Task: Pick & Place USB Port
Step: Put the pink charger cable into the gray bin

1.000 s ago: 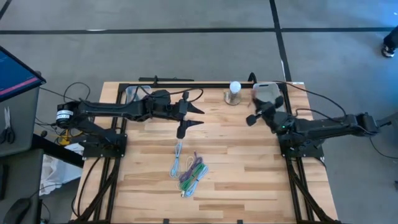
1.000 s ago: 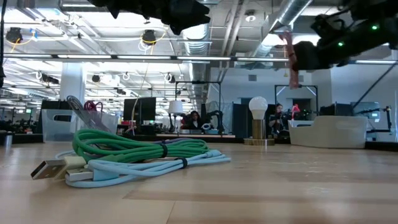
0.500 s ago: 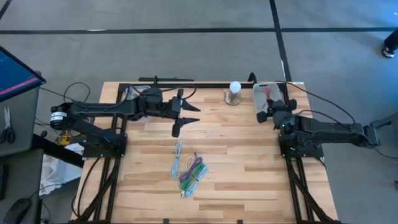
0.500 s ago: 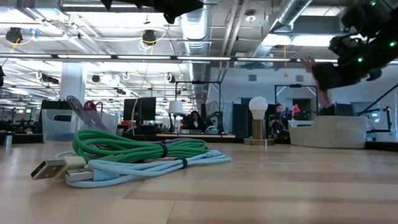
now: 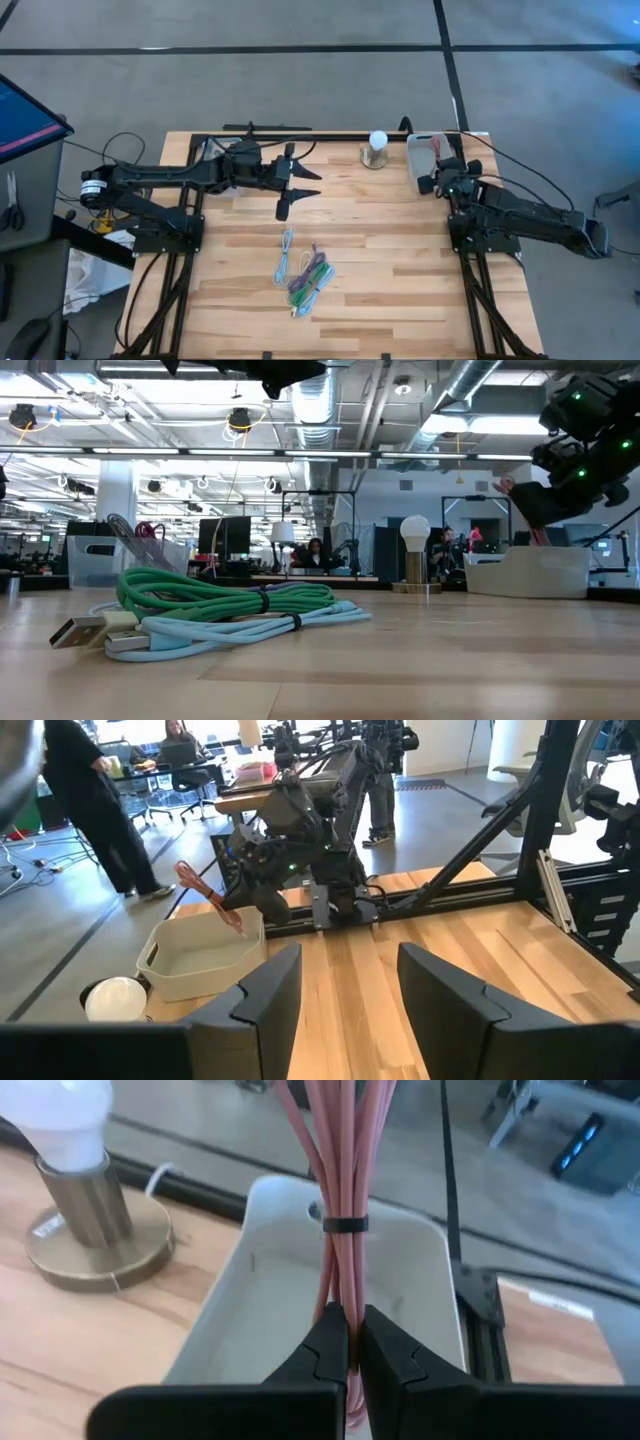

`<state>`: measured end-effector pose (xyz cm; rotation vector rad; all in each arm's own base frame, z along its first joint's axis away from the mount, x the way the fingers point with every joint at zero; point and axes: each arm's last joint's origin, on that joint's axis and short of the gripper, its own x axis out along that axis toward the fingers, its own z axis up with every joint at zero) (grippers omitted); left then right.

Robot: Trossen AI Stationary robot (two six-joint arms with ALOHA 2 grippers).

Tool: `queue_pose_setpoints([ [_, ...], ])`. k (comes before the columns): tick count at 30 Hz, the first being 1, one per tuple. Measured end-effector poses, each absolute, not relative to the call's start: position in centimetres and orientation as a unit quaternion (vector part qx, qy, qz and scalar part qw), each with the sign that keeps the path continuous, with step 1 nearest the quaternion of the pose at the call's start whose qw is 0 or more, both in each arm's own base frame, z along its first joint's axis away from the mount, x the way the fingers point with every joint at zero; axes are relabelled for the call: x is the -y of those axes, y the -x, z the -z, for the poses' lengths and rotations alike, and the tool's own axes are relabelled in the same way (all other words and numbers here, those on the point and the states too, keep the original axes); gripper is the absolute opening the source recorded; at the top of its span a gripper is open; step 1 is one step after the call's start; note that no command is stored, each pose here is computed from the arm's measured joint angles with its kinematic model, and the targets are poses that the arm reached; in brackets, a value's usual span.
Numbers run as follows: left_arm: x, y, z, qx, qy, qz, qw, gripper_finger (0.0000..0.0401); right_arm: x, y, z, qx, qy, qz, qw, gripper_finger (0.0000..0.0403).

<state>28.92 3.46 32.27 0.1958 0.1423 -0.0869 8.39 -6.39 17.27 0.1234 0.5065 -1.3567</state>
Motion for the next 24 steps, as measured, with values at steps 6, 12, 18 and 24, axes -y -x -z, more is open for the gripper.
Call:
queue_pose_setpoints([
  [6, -3.46, -28.92, -32.21, -0.074, -0.097, 0.044, 0.992, 0.0167, 6.88, -8.03, -17.13, -0.236, -0.08, 0.624, 0.74, 0.0],
  [12, -3.46, -28.91, -32.19, -0.075, -0.097, 0.044, 0.992, 0.0167, 7.09, -7.91, -17.04, -0.241, -0.095, 0.618, 0.742, 0.0],
  [18, -3.45, -28.91, -32.18, -0.075, -0.097, 0.044, 0.991, 0.0167, 7.2, -7.84, -17.01, -0.242, -0.102, 0.616, 0.743, 0.0013],
  [24, -3.46, -28.91, -32.16, -0.076, -0.097, 0.044, 0.991, 0.0167, 7.24, -7.81, -17.01, -0.242, -0.104, 0.616, 0.742, 0.004],
])
